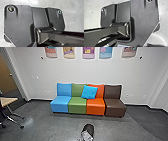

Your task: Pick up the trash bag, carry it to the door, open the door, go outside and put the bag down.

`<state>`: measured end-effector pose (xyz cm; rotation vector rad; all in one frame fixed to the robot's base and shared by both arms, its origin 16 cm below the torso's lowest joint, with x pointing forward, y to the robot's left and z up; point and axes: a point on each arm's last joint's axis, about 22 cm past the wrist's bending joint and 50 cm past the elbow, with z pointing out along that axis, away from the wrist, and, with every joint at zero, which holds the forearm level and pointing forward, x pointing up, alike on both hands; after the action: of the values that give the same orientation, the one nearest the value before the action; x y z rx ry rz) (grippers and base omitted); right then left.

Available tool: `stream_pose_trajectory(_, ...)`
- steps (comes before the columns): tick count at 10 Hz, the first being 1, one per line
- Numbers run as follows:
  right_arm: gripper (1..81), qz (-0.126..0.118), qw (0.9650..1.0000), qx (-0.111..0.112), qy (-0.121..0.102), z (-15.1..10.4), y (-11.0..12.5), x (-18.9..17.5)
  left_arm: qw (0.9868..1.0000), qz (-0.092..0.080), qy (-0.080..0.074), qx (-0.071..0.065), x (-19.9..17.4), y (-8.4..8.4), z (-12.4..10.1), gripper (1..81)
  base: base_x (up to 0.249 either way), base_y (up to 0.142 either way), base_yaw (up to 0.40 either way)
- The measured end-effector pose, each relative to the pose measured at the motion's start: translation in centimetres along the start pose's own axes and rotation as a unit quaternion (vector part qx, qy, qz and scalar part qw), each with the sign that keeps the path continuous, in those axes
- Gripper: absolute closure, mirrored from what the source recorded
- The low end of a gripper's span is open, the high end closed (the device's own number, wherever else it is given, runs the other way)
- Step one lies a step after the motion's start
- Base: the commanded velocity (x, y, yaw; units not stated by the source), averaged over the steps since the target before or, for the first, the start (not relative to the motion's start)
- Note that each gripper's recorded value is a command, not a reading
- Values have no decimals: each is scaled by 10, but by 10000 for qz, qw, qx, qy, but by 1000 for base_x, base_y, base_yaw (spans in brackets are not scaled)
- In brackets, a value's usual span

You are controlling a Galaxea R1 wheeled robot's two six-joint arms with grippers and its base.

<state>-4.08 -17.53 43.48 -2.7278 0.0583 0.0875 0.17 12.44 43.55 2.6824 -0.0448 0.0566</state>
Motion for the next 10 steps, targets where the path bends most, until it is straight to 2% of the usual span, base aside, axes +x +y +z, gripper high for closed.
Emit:
stream_pose_trajectory(2, 10, 1, 10000, 0, -4, 0, 0, 0, 10000, 4, 9, 2, 2, 0, 0, 10, 109, 0, 0)
stream_pose_trajectory(6, 10, -3, 10000, 35, 2, 2, -5, 0, 10000, 4, -9, 46, -1, -7, -2, 10, 121, -67, 0)
stream_pose_trajectory(8, 10, -11, 10000, -2, 16, 0, 0, 2, 10000, 13, 24, 9, 4, -1, 0, 10, 125, -72, 0)
stream_pose_trajectory(10, 10, -3, 10000, 2, -5, 0, 0, -1, 10000, 2, -6, 9, 0, -1, 0, 10, 127, -73, 0)
